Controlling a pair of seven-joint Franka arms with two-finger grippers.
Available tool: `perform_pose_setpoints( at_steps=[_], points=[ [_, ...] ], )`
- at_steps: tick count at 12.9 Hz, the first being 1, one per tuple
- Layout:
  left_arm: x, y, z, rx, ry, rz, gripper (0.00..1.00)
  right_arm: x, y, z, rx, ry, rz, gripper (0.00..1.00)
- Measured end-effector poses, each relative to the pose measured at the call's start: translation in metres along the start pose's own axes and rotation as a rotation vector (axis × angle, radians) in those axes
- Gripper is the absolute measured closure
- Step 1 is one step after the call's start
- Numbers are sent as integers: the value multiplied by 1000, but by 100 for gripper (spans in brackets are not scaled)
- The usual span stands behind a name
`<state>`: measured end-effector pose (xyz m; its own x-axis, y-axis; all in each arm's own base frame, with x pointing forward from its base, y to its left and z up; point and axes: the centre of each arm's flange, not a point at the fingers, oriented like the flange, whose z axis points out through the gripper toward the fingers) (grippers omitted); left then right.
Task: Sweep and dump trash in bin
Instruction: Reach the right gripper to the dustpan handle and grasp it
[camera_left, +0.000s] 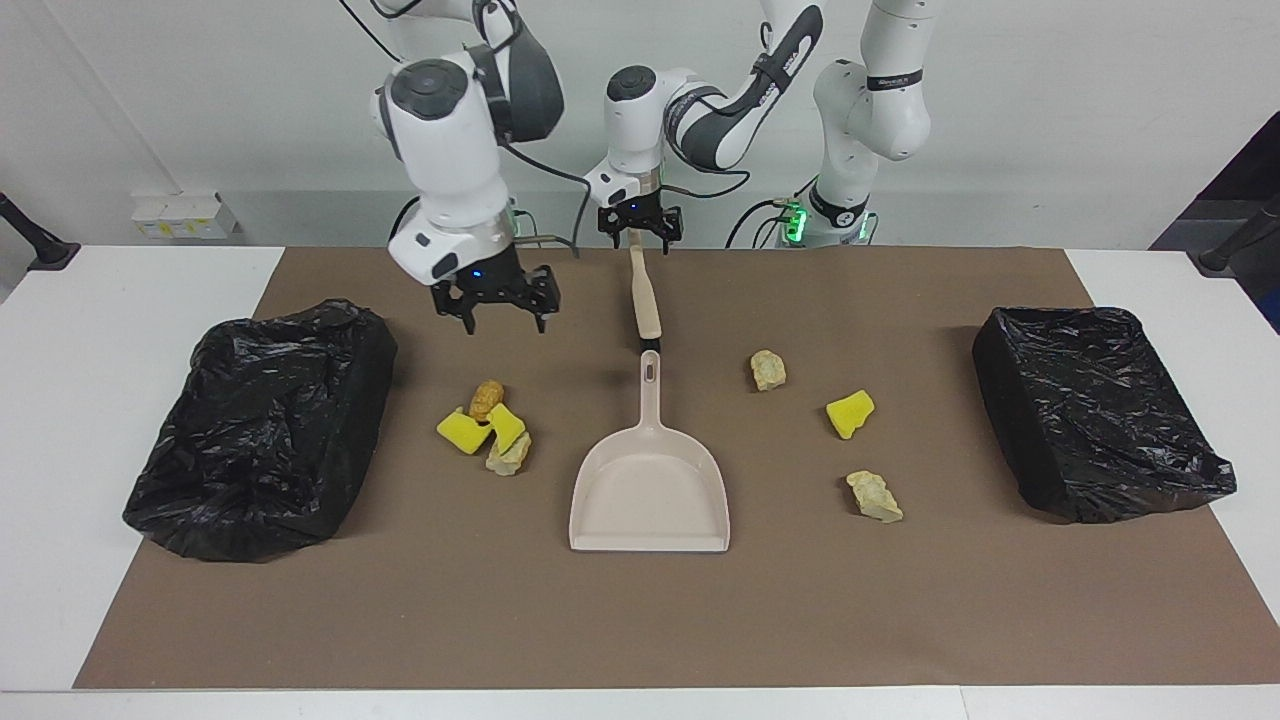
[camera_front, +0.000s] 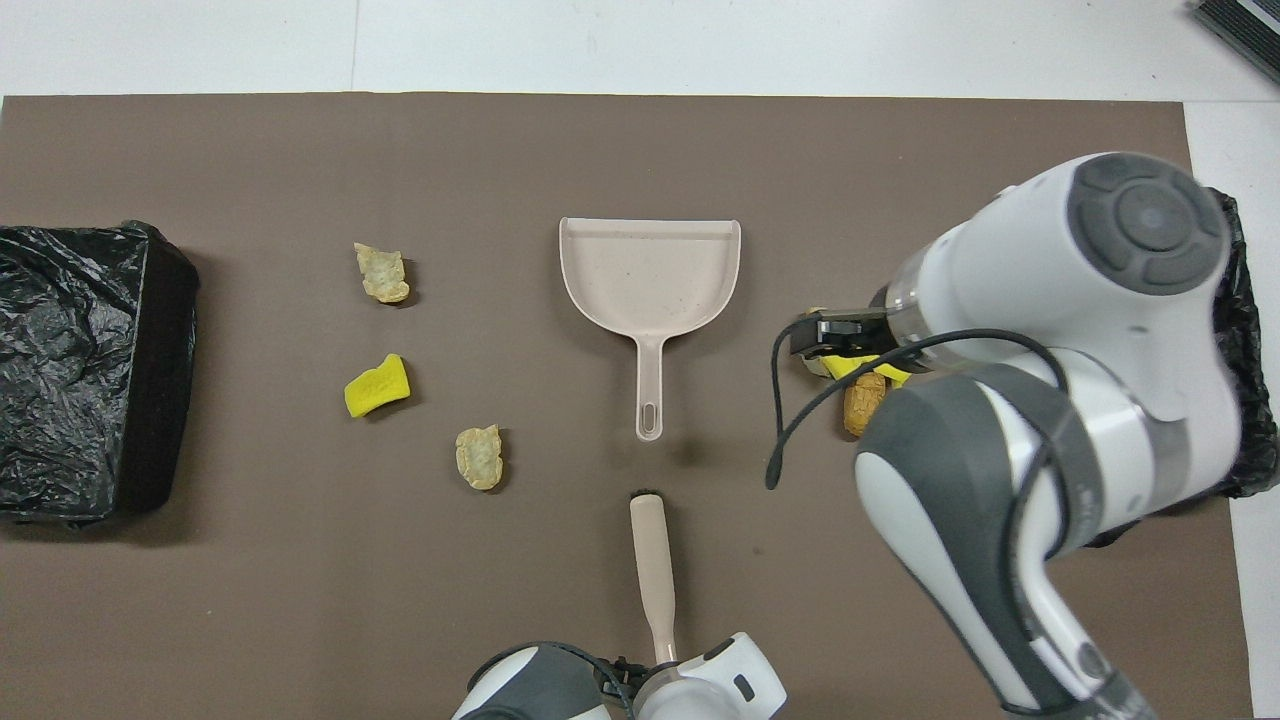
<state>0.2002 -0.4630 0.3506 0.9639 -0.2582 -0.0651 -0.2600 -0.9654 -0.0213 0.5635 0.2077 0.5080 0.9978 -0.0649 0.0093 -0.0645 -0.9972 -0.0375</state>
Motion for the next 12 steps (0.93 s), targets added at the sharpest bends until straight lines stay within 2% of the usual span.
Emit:
perform_pose_setpoints(
  at_steps=[1,2,3,7,12],
  points=[
    [0,1,3,-12,-8,-10,7,2,-17,12,11,-5,19,0],
    [1,2,3,-19,-12,-18,7,6,-31,23,30,-13,28,0],
    [1,1,3,-21,-14,-22,18,12,-42,32,50,-20,35,0],
    [1,0,4,-18,-20,-24,73,19,-92,71,91,3,52,0],
    [7,-22,-12,36,-74,-55,73,11,-126,103,124,2,70,0]
  ],
)
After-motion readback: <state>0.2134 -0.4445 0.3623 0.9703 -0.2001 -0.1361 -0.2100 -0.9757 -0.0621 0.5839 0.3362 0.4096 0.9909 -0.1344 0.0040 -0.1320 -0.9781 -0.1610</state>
